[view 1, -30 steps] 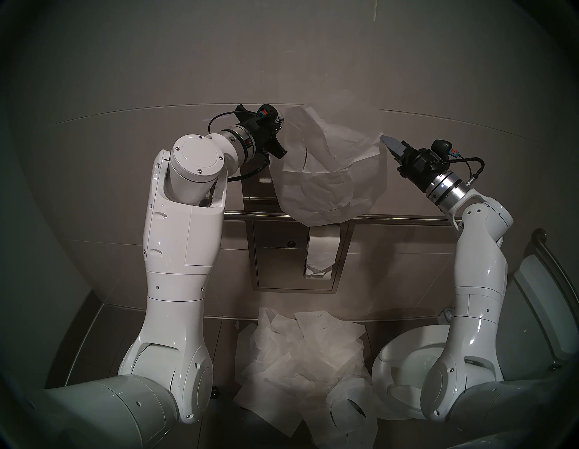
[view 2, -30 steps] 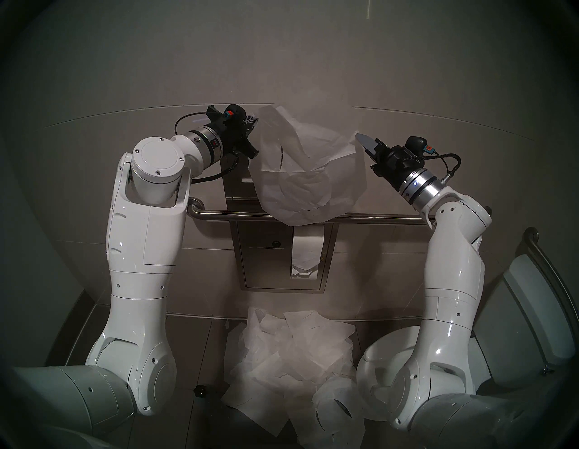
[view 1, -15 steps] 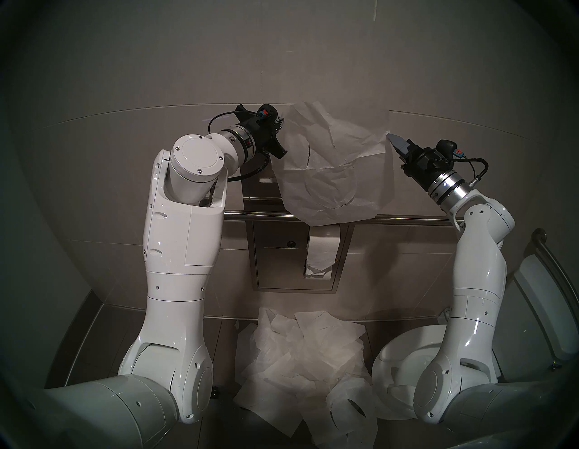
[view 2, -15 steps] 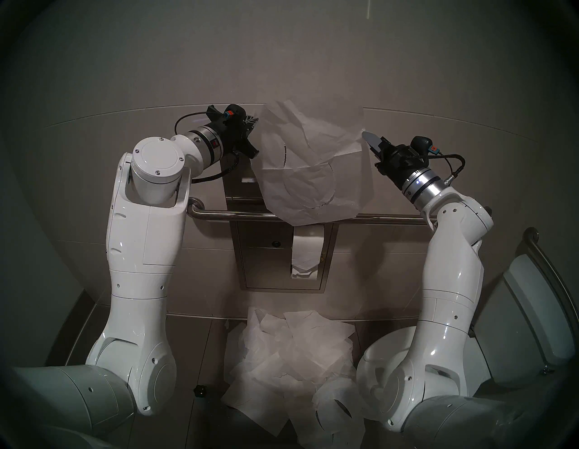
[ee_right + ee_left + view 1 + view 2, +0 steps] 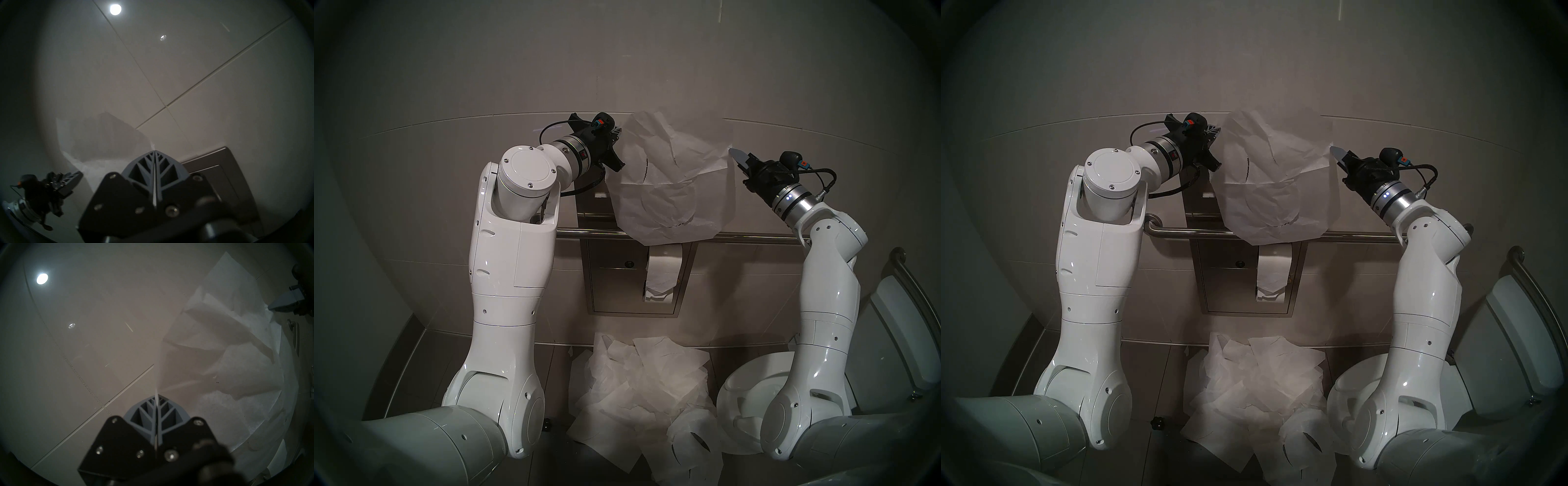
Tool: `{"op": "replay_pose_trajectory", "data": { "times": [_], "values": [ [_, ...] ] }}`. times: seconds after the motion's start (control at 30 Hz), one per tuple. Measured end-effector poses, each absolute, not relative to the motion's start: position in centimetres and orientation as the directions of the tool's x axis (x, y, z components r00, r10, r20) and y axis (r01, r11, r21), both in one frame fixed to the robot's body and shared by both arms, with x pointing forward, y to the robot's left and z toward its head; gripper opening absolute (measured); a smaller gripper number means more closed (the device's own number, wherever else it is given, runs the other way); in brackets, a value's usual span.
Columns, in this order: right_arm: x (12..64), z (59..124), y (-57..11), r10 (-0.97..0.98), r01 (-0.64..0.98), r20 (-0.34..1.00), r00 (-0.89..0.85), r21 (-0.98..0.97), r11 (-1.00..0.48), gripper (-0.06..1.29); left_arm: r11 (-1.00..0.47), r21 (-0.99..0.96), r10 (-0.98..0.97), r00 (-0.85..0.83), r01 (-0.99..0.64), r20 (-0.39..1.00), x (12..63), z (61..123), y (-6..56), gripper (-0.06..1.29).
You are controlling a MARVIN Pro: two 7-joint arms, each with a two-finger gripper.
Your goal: Take out a toilet seat cover
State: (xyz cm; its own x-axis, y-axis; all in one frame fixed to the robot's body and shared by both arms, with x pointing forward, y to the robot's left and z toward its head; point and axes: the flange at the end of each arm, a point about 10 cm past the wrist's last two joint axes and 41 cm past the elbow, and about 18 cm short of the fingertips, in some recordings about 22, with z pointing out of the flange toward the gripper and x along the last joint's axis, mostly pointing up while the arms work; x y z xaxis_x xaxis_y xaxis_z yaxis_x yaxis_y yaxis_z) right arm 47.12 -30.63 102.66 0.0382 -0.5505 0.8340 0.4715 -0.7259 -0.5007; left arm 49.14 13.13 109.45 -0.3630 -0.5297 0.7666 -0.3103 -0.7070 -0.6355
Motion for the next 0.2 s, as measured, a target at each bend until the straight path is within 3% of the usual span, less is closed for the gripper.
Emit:
{"op": "replay_pose_trajectory", "data": {
  "times": [0.2],
  "values": [
    [47.61, 102.57, -29.59, -0.545, 0.456, 0.838, -0.013, -0.48, -0.749, -0.04, -0.707, -0.635, -0.53, -0.363, -0.31, 0.767, 49.14, 109.45, 13.13, -0.02]
  ]
}}
